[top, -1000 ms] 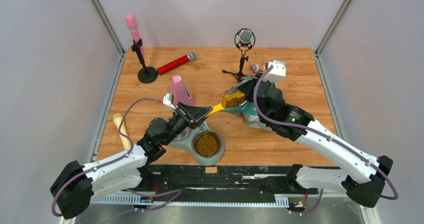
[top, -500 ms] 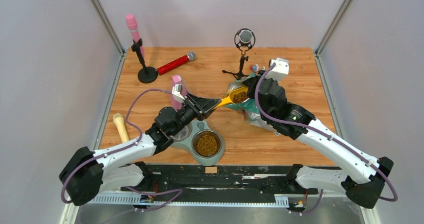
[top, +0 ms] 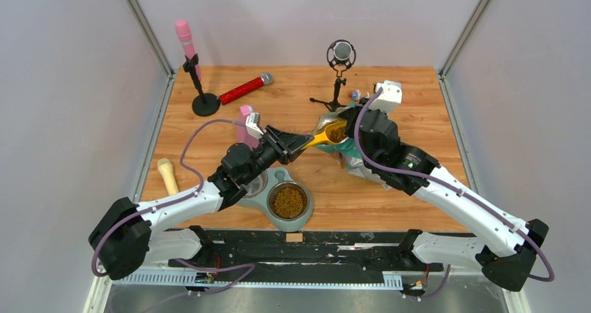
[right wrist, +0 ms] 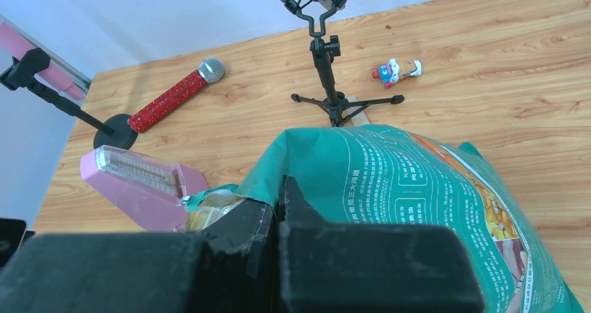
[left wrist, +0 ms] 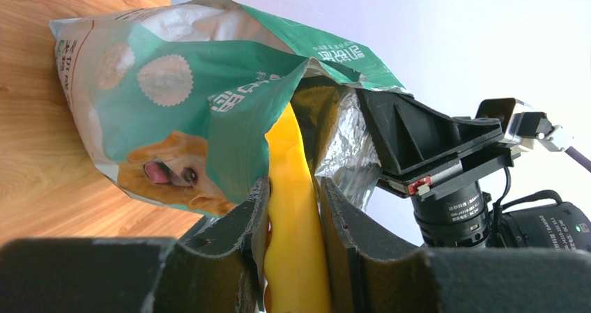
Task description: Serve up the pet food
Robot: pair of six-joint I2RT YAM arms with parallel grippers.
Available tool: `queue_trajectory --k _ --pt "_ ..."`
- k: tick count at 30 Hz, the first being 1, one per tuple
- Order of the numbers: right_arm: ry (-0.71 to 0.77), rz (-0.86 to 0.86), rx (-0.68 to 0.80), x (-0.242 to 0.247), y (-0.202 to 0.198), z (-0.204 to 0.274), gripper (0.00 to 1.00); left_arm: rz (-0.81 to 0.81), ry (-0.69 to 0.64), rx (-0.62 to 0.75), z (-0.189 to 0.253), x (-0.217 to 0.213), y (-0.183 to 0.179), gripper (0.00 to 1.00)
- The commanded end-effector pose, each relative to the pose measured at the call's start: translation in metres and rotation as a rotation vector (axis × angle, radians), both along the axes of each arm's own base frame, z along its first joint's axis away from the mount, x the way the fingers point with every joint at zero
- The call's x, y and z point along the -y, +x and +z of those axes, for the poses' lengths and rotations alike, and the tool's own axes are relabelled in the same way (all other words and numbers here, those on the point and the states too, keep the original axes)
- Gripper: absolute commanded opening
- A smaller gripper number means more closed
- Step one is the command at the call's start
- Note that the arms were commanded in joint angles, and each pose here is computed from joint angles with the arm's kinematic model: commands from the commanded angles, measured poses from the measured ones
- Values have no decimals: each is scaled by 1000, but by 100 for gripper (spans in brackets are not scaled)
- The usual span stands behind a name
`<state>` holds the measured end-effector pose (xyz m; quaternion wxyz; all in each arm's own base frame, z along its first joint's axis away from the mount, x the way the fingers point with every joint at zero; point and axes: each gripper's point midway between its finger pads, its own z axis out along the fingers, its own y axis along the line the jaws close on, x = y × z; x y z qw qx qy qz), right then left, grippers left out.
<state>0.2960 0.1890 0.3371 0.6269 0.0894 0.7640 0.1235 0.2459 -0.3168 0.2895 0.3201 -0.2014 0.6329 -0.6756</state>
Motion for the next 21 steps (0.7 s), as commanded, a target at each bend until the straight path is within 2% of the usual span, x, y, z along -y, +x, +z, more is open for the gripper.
queue_trajectory --k 1,21 --pt "117 53 87 -12 -3 41 0 21 -321 305 144 -30 -23 0" --pt "115 76 90 -13 -7 42 0 31 -329 347 176 -33 -26 0"
